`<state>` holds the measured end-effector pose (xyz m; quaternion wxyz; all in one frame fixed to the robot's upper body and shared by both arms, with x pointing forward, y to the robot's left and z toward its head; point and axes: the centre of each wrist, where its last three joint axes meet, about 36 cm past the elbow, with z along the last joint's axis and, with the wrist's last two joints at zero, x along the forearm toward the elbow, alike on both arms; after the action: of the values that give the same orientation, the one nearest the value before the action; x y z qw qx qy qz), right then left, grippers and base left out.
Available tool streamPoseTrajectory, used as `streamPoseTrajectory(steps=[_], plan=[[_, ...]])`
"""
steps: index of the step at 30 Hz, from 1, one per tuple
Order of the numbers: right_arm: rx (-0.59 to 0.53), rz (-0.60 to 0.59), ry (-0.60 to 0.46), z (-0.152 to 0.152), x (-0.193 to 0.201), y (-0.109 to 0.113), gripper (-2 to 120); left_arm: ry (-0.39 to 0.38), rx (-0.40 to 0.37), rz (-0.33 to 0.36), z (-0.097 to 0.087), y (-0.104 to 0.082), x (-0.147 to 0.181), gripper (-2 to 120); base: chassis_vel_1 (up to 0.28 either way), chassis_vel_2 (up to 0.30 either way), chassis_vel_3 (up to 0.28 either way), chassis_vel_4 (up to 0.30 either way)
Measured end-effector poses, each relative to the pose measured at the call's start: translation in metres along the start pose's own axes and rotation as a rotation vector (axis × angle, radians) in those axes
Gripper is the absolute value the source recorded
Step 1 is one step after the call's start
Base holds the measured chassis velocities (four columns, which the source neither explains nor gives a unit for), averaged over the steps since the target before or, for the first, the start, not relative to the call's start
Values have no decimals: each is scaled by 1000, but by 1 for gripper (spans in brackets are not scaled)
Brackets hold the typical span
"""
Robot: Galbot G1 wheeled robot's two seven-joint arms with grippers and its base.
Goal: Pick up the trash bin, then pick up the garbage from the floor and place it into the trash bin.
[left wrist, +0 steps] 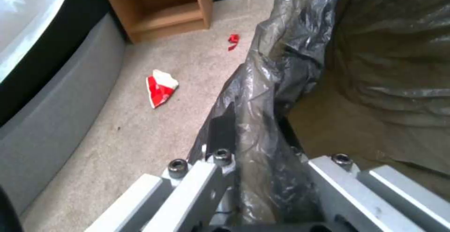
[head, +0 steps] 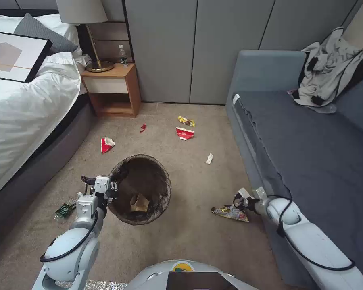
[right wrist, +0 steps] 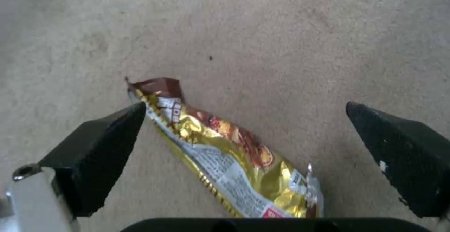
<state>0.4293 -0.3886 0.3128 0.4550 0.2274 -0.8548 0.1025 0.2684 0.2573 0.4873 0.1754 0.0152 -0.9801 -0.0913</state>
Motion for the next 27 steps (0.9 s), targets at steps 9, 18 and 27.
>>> streamPoseTrajectory(steps=[9,18,27], plan=[[0,28,83,-11,-20,10,100,2,-3,-6,1,2,-3,3,0,0,0,0],[1,21,111,-3,-26,17,100,5,1,-10,2,1,-3,3,0,0,0,0],[6,20,117,-1,-29,20,100,5,1,-9,2,1,-3,3,0,0,0,0]])
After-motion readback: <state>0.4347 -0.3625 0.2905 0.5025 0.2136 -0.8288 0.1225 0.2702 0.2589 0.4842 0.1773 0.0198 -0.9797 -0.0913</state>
